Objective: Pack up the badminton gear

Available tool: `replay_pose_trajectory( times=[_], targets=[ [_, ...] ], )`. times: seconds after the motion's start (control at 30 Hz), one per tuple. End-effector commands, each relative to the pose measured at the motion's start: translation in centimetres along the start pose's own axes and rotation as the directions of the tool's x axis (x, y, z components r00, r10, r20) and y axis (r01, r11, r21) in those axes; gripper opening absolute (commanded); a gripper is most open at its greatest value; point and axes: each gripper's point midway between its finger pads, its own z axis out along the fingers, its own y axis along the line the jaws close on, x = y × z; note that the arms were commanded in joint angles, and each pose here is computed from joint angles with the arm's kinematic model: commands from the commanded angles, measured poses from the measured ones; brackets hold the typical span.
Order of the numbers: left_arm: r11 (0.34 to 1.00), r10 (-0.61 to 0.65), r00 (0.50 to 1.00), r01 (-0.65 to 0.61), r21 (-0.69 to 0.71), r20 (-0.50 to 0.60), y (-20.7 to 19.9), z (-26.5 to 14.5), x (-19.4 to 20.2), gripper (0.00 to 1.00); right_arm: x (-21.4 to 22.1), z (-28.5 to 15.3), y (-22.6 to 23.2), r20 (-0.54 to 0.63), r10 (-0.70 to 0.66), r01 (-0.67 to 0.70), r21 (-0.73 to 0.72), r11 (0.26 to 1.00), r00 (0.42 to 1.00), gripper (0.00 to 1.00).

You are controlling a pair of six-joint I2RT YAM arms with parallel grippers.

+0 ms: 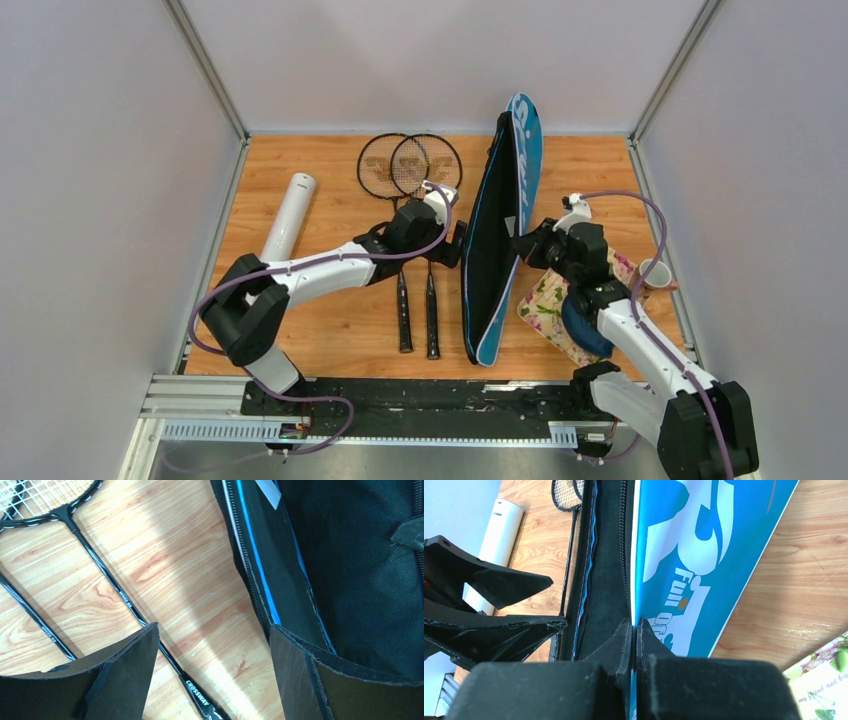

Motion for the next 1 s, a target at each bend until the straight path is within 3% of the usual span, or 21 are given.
replay_pose_trajectory(
  times=[0.0,0.13,0.23,0.4,0.43,0.53,0.57,0.6,0.73,0.83,0.97],
  targets=[
    [1.000,0.024,0.991,-0.023,-0.010,0.133,-0.1,-0.4,-3.4,0.89,-2.2,-0.7,1.8,0.089,0.020,-0.011,-0.094,0.995,0.996,0.00],
    [0.998,0.004,0.998,-0.008,0.055,0.064,-1.6,1.5,-2.6,0.89,-2.1,-1.0,2.3,0.085,0.025,-0.014,-0.129,0.991,0.996,0.00],
    [0.989,-0.040,0.996,0.028,0.146,0.079,-3.1,2.2,-2.3,0.89,-2.2,-1.3,2.4,0.082,0.027,-0.016,-0.139,0.990,0.996,0.00],
    [0.990,-0.029,0.998,0.020,0.142,0.063,-3.1,4.4,-2.2,0.88,-2.3,-1.5,2.1,0.070,0.044,-0.033,-0.152,0.988,0.997,0.00],
    [0.989,-0.018,0.998,0.010,0.145,0.053,-3.3,4.7,-2.3,0.85,-2.3,-1.5,2.1,0.066,0.050,-0.039,-0.154,0.987,0.997,0.00],
    [0.988,0.017,0.999,-0.024,0.152,0.043,-3.5,5.3,-2.7,0.41,-1.9,-1.3,1.0,0.042,0.058,-0.054,-0.098,0.994,0.997,0.00],
    [0.988,0.022,0.998,-0.031,0.152,0.060,-3.5,5.3,-3.1,0.12,-2.0,-1.1,0.3,0.043,0.055,-0.053,-0.054,0.997,0.998,0.00],
    [0.987,0.023,0.997,-0.034,0.157,0.069,-3.6,5.0,-3.0,0.05,-1.4,-1.1,-0.8,-0.009,0.054,-0.054,0.012,0.998,0.999,0.00],
    [0.985,0.074,0.985,-0.096,0.141,0.157,-4.3,3.5,-4.0,0.00,-0.9,-1.0,-4.1,-0.095,0.071,-0.047,0.236,0.971,0.993,0.00],
    [0.981,0.133,0.966,-0.160,0.108,0.223,-5.4,2.1,-4.8,0.00,-0.9,-1.3,-5.4,-0.121,0.081,-0.036,0.336,0.941,0.989,0.11],
    [0.975,0.142,0.957,-0.180,0.133,0.254,-6.8,1.4,-5.3,0.00,-2.1,-0.9,-6.2,-0.121,0.044,0.010,0.410,0.912,0.992,0.38]
  ],
)
